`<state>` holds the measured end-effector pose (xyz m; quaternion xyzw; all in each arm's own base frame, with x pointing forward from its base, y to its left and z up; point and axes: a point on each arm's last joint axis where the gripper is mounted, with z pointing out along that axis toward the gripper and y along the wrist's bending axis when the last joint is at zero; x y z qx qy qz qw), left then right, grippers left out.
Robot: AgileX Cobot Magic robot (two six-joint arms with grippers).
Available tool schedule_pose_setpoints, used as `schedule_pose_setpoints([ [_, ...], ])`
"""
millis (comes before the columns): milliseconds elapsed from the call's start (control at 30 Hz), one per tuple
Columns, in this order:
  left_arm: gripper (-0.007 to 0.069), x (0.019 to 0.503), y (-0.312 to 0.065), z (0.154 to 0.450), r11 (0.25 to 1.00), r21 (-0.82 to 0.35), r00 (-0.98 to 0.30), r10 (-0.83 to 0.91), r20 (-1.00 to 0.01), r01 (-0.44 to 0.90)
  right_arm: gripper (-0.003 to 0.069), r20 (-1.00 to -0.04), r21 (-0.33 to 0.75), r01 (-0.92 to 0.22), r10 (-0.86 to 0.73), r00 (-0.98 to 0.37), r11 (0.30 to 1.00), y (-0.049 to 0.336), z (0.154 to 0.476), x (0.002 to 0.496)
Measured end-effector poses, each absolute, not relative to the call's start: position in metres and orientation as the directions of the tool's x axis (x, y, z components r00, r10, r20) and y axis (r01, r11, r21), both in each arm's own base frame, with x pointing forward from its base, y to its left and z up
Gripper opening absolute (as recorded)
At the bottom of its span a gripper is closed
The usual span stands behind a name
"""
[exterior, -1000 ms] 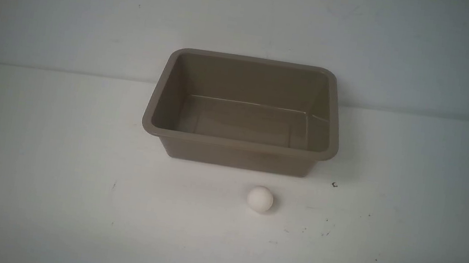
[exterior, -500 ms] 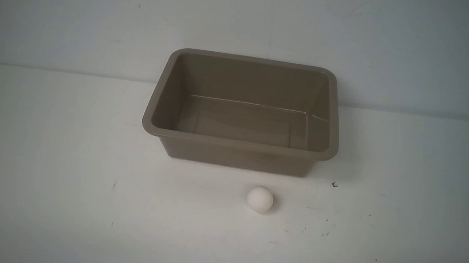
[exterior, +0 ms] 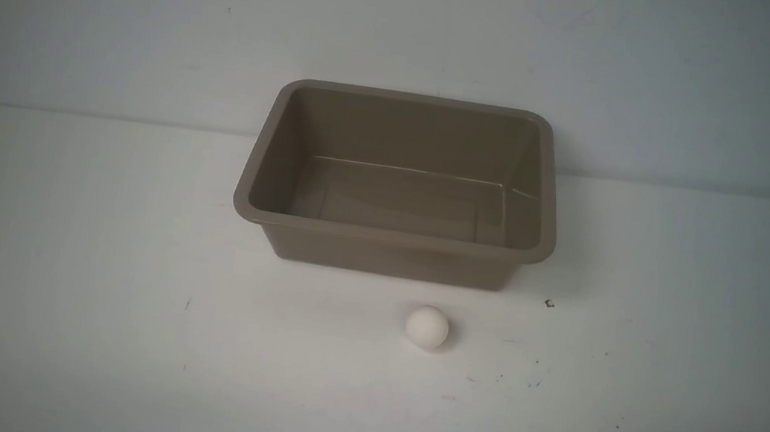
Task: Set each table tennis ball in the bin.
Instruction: Use the right arm to clamp the table tennis ball closest to it
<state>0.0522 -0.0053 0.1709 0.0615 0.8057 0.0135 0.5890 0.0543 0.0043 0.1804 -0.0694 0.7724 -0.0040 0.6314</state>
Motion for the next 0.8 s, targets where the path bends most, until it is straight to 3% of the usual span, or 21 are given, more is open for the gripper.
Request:
schedule_pose_setpoints([
  [333, 0.0405, 0.052, -0.005, 0.171, 0.992, 0.094, -0.299, 0.115, -0.947, 0.083, 0.0336, -0.975, -0.098, -0.104, -0.116, -0.189, 0.99, 0.004, 0.181, 0.054],
  [533, 0.0405, 0.052, -0.005, 0.171, 0.992, 0.094, -0.299, 0.115, -0.947, 0.083, 0.0336, -0.965, 0.254, -0.106, 0.259, 0.034, 0.961, 0.005, 0.203, 0.056],
  [800, 0.0405, 0.052, -0.005, 0.171, 0.992, 0.094, -0.299, 0.115, -0.947, 0.083, 0.0336, -0.805, 0.484, -0.12, 0.495, 0.326, 0.867, -0.009, 0.229, 0.051],
])
